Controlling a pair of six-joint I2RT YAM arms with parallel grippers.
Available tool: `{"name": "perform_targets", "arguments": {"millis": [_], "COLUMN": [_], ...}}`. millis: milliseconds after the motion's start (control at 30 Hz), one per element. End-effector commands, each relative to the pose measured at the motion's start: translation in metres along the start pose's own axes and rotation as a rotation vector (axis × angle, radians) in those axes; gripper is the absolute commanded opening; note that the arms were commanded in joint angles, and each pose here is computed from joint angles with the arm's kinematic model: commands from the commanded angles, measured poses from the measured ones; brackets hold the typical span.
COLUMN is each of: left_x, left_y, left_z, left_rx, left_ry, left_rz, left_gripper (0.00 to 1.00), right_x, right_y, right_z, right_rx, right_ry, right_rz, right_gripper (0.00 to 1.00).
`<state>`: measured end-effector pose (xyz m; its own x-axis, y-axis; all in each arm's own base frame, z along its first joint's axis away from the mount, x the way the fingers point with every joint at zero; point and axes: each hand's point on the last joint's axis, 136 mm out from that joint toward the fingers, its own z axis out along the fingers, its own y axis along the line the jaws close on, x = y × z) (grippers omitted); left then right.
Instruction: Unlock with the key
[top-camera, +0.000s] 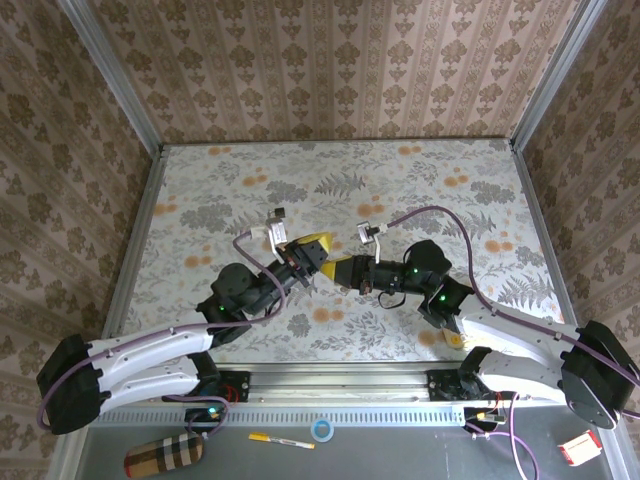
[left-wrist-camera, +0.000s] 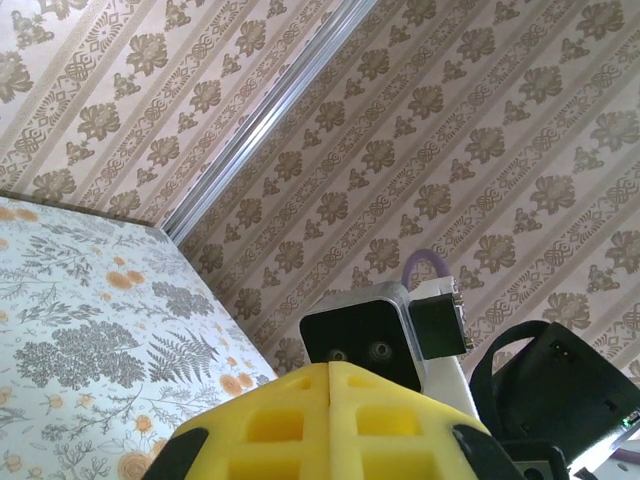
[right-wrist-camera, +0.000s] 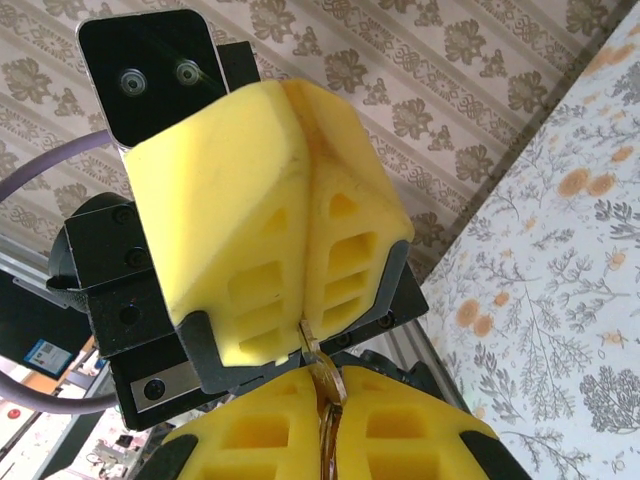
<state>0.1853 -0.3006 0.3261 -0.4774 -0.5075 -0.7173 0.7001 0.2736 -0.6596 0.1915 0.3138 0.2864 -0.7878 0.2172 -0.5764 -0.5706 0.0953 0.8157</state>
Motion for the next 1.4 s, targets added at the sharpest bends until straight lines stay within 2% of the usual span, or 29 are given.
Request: {"name": "perform_targets", "arguments": {"millis": [0, 100, 233, 433, 900, 1200, 1267, 1300, 1367], "left_x": [0.002, 0.003, 0.003, 0.004, 0.013, 0.029, 0.034, 0.035, 0.035], "left_y": [0.011, 0.015, 0.018, 0.021, 0.020, 0.024, 0.029, 0.033, 0.042], "left_z": [-0.004, -0.006, -0.007, -0.007, -0.003, -0.001, -0.001, -0.003, -0.007], "left_rx": [-0.034, -0.040, -0.051, -0.062, -0.058, -0.071, -0.082, -0.094, -0.137], "left_ry": [-0.028, -0.035, -0.050, -0.073, -0.075, -0.063, -0.057, -0.059, -0.067], "left_rz": [-0.018, -0.031, -0.047, -0.065, -0.078, -0.102, -0.114, -0.123, -0.140], "left_gripper": [0.00, 0.00, 0.00, 0.00, 0.00, 0.00, 0.00, 0.08, 0.49], "right_x": [-0.018, -0.019, -0.020, -0.021, -0.026, -0.032, -0.032, -0.032, -0.029], "right_y": [0.019, 0.020, 0.023, 0.023, 0.020, 0.018, 0.018, 0.017, 0.016], "right_z": [-0.006, -0.007, -0.008, -0.007, -0.009, -0.013, -0.014, -0.015, -0.016], "right_rx": [-0.028, -0.031, -0.041, -0.048, -0.042, -0.028, -0.021, -0.010, 0.021], "right_ry": [-0.044, -0.045, -0.055, -0.064, -0.085, -0.095, -0.093, -0.086, -0.063], "right_rz": [-0.061, -0.066, -0.068, -0.063, -0.056, -0.051, -0.054, -0.059, -0.072], "right_gripper": [0.00, 0.01, 0.18, 0.21, 0.14, 0.00, 0.00, 0.00, 0.00]}}
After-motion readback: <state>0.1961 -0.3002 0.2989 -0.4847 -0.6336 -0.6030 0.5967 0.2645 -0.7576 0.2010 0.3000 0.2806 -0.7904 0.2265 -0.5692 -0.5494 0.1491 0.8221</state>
